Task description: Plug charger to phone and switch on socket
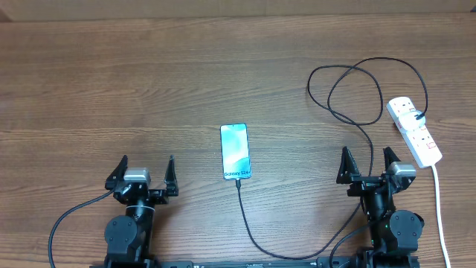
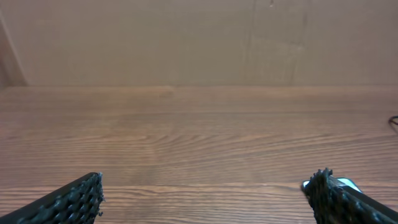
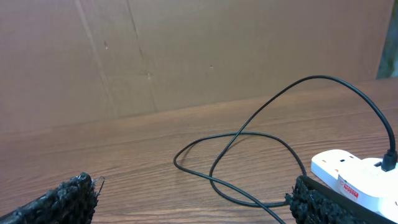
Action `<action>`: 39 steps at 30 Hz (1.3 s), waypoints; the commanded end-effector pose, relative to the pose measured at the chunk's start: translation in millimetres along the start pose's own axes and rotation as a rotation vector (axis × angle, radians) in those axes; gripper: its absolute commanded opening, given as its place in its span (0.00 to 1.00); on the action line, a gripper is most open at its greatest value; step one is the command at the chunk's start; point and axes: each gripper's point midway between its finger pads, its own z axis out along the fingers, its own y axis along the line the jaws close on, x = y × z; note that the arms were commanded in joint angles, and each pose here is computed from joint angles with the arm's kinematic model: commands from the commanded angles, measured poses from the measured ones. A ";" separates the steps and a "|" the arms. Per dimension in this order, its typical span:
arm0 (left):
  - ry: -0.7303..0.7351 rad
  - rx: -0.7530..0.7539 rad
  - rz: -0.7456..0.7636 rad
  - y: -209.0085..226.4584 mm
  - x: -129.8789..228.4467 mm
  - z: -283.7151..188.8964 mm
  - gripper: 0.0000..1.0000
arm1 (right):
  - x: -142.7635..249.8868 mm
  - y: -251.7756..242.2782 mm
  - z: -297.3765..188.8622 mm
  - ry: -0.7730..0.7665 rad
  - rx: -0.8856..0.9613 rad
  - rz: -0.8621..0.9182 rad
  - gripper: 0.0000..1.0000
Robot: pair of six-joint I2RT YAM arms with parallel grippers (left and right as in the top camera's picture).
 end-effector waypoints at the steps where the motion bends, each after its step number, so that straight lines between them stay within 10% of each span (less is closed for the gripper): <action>1: -0.006 -0.005 0.026 4.1 -0.5 -0.4 0.99 | 1.5 -3.0 -0.1 -0.006 0.013 0.006 1.00; 39: -0.009 -0.054 0.008 16.0 -1.3 -0.7 0.99 | 1.4 -3.0 -0.1 -0.006 0.013 0.006 1.00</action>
